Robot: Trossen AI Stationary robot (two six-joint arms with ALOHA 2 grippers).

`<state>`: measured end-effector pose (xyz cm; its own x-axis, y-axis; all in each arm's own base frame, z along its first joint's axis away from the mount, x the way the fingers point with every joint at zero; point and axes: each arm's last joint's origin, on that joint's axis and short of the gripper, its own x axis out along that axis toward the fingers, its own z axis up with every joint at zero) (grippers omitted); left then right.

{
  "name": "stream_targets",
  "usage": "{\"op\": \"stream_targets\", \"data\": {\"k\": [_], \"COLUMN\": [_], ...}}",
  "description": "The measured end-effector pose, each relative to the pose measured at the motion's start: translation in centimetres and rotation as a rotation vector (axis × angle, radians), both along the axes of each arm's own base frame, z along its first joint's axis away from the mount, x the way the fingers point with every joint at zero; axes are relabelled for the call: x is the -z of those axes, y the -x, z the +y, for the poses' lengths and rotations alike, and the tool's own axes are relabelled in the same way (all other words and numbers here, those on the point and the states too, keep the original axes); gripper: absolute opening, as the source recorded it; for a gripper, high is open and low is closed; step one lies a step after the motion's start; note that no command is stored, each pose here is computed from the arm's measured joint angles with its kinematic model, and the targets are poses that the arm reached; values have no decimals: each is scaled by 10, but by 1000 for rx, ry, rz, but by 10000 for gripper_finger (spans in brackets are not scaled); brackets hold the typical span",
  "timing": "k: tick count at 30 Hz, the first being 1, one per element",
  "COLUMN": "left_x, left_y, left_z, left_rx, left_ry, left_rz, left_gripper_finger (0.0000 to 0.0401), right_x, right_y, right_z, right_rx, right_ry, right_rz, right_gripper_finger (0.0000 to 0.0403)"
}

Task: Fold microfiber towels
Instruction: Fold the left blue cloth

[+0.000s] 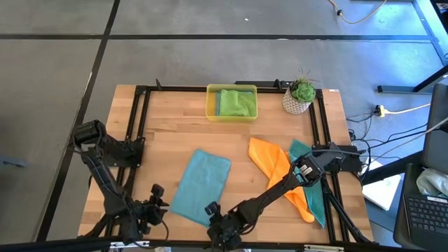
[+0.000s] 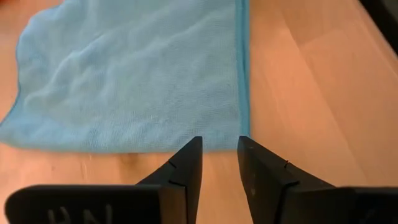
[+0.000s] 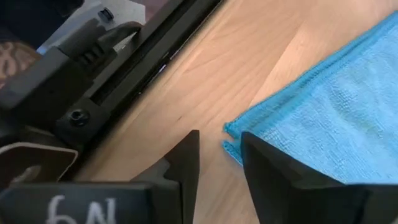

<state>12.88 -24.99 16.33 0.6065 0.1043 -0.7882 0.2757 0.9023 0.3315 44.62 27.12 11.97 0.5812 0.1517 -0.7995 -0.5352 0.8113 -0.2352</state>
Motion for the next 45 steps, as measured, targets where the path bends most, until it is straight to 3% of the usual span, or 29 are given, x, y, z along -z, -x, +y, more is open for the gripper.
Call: {"op": "stream_targets", "data": {"k": [7, 14, 20, 24, 27, 37, 45], "left_x": [0, -1, 0, -2, -1, 35, 38], "left_y": [2, 0, -1, -9, -20, -26, -29], "left_z": [1, -1, -2, -2, -3, 8, 6], "left_rx": [28, 175, 360, 450, 504, 704, 692], "left_ry": [-32, -140, -259, -346, -356, -496, -532], "left_rz": [3, -8, 37, -3, -35, 140, 104], "left_gripper_finger": [96, 97, 125, 153, 171, 184, 184], "right_x": [-12, -3, -25, -47, -36, -15, -16], "right_y": [-5, -11, -2, 2, 5, 10, 11], "right_z": [-16, -29, -29, -22, -19, -13, -13], "right_rx": [70, 65, 66, 63, 60, 58, 53], "right_ry": [98, -4, 7, -62, -94, -110, -112], "right_rz": [-48, 52, 66, 36, 90, 43, 54], "right_gripper_finger": [147, 156, 155, 156, 156, 156, 156]}}
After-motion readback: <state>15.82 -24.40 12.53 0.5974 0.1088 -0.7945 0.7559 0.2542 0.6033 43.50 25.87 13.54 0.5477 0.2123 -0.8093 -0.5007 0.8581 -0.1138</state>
